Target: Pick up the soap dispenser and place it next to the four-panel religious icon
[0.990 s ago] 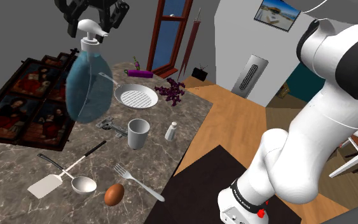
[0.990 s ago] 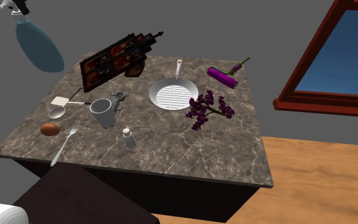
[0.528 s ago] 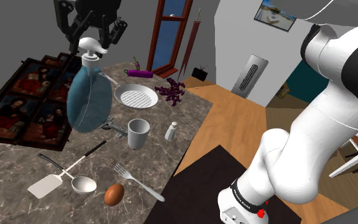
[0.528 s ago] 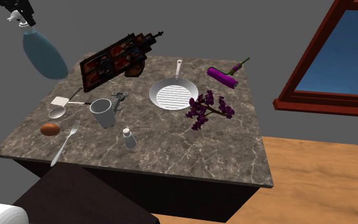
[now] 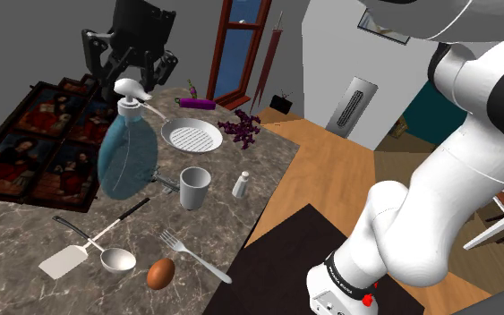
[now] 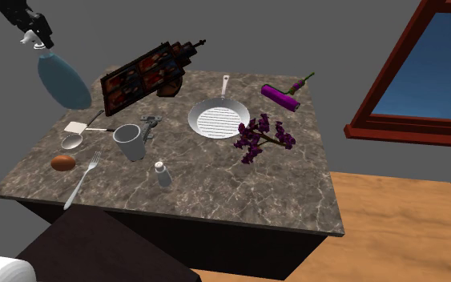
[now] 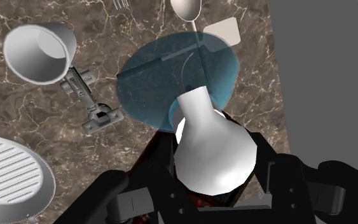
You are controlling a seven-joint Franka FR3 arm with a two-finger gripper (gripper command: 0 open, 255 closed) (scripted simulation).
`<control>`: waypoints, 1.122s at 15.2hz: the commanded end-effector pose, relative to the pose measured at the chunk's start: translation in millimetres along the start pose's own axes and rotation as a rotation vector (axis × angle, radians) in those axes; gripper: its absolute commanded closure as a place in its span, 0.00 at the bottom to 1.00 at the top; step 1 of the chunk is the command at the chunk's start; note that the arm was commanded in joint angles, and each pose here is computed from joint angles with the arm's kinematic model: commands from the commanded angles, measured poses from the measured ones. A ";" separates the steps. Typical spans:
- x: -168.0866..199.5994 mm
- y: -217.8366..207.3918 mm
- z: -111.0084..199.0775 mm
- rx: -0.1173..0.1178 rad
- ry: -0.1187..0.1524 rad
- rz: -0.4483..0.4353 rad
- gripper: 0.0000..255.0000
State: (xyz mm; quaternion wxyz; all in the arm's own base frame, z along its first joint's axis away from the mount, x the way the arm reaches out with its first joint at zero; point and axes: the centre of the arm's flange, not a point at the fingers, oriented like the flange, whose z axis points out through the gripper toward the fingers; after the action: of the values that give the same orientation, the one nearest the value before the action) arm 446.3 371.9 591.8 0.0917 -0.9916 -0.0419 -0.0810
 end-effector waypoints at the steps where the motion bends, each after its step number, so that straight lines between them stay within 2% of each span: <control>1: -1.1 1.5 10.3 0.001 0.001 0.000 1.00; 17: -15.3 16.3 92.2 0.001 0.001 0.000 1.00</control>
State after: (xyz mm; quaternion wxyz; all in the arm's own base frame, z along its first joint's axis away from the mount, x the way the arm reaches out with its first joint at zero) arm 446.7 371.9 502.4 0.0917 -0.9916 -0.0419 -0.0811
